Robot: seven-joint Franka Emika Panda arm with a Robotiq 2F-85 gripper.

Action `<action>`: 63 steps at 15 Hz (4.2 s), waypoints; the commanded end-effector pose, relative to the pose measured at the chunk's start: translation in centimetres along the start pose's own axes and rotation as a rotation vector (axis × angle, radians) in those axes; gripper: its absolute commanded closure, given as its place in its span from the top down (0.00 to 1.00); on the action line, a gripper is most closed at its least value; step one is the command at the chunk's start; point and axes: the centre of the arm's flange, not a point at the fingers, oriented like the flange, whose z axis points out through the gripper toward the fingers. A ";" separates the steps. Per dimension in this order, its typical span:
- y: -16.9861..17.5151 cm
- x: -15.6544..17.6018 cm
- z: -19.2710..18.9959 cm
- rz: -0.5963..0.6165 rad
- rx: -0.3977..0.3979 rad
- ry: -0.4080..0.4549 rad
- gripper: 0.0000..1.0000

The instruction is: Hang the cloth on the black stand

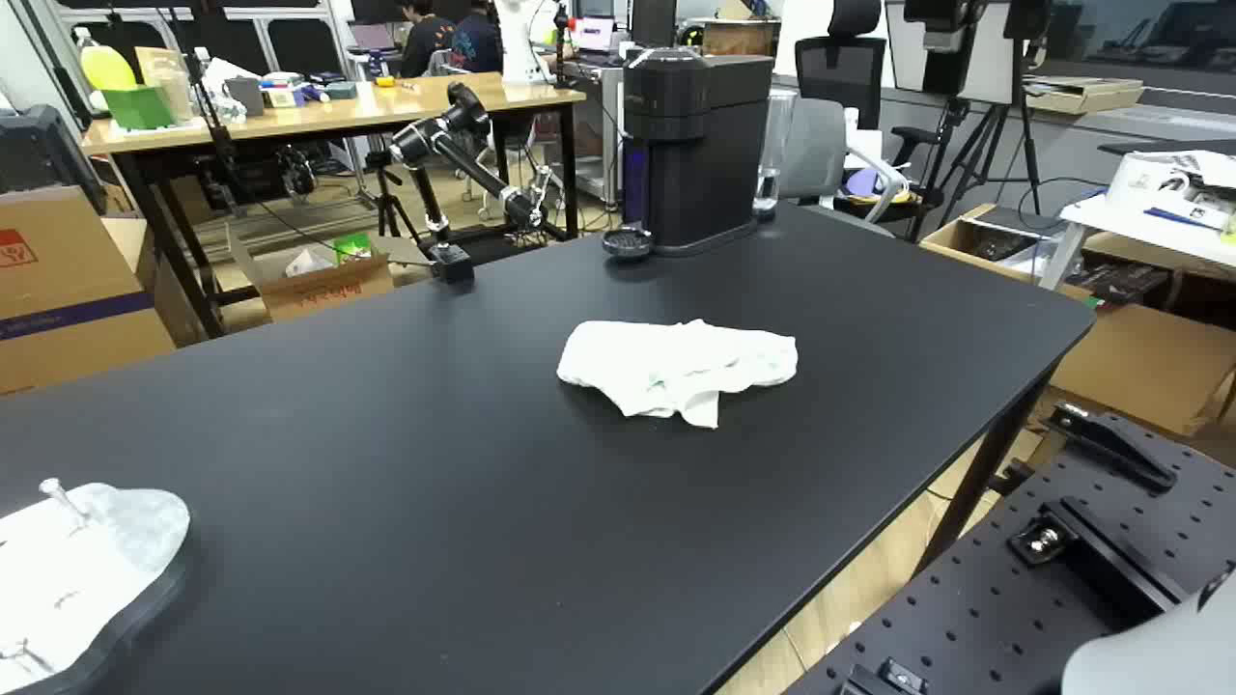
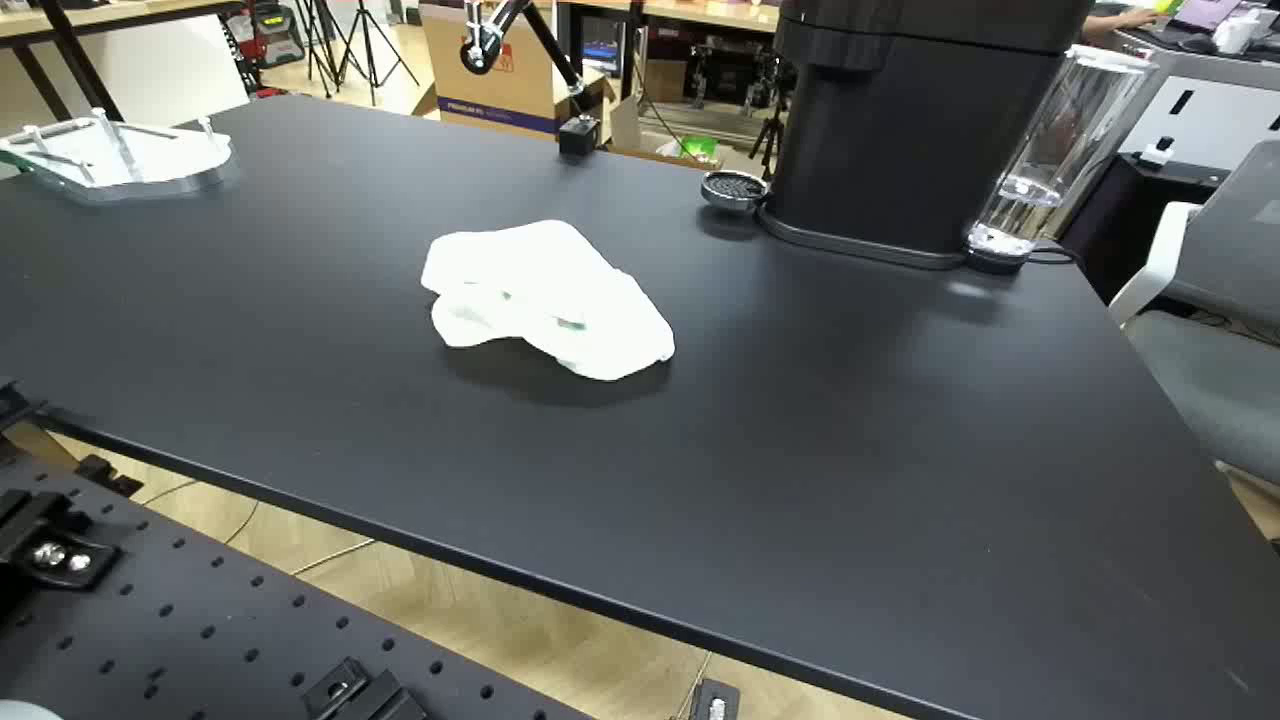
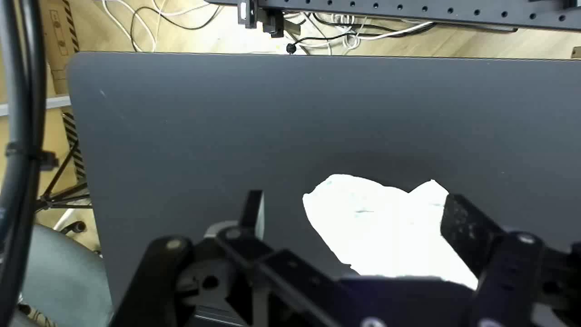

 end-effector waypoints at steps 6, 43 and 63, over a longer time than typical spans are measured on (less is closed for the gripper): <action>0.0 0.0 0.0 0.000 0.000 0.000 1.00; -4.8 16.9 19.1 -0.546 0.032 0.120 1.00; -6.7 21.9 29.0 -0.758 0.129 0.006 0.53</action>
